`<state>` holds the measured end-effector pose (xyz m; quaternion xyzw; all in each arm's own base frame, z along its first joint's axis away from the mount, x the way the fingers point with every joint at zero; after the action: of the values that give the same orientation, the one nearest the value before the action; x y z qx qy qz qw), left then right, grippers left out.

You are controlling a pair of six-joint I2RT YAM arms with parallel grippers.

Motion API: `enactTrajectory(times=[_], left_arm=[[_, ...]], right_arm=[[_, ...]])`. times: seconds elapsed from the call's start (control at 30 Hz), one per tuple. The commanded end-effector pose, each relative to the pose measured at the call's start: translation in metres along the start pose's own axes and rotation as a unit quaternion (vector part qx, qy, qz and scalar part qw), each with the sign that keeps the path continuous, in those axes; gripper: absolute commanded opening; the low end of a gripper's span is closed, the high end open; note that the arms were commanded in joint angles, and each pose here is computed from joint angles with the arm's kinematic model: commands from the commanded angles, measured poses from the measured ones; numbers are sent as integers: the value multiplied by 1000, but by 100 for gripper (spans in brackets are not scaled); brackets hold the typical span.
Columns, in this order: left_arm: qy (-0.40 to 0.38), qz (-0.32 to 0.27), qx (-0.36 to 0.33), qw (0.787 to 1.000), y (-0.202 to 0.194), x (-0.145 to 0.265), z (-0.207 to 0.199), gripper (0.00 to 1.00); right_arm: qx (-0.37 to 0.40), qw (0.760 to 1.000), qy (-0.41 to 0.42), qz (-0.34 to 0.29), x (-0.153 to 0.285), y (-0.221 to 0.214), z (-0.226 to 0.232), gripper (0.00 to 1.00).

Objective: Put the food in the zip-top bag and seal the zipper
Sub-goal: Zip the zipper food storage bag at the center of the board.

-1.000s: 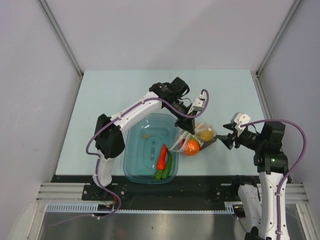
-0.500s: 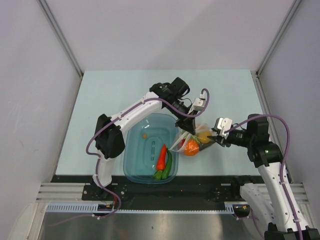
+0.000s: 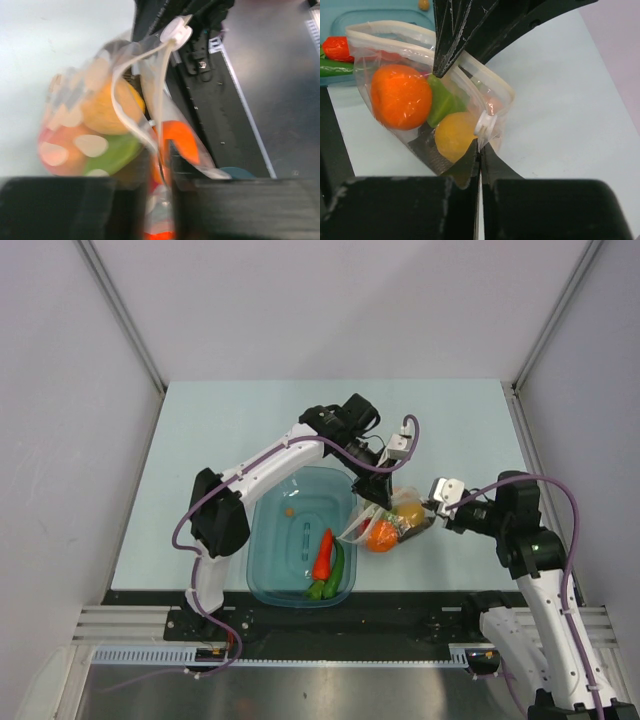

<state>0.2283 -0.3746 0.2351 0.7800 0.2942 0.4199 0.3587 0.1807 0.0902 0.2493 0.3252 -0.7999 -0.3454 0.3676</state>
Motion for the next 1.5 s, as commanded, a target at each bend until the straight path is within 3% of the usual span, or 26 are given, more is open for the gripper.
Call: enactTrajectory(times=[0.0,0.13,0.17,0.3,0.43,0.63,0.9,1.23,1.4,1.47], left_arm=[[36,-45,-37,998,39,17,-12,40],[100,-121,-94,983,68,30,-15,56],[111,-142,-122,976,80,41,-29,64],[136,-181,-184,957,94,46,-44,70],[136,-151,-230,952,96,35,-49,66],[137,-140,-246,949,101,19,-44,61],[128,-120,-246,953,97,-2,-38,52],[109,-106,-250,956,90,-17,-36,50],[113,-109,-253,955,94,-19,-37,40],[113,-110,-254,954,94,-20,-35,30]], right_arm=[[-10,999,-21,-33,5,19,-11,0],[-27,999,-14,-45,7,24,-8,0],[-28,998,-12,-49,8,25,-7,0],[-37,998,-11,-51,9,24,-5,0],[-50,997,-15,-55,11,25,-7,0],[-58,996,-18,-61,13,25,-8,0],[-64,996,-24,-64,15,27,-11,0],[-69,995,-27,-62,15,25,-11,0],[-69,995,-28,-63,15,25,-12,0],[-69,995,-30,-63,15,26,-12,0]])
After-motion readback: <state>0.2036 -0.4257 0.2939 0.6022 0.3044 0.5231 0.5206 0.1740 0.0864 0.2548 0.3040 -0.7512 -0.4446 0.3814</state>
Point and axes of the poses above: each gripper's point midway between its finger pads, its own x axis back along the fingers, its own z axis along the line the jaws close on, y = z × x, the point moved 5 cm from there along x, back along the fingers, and after that the axes turned 5 degrees about x, right-handed, at the moved point
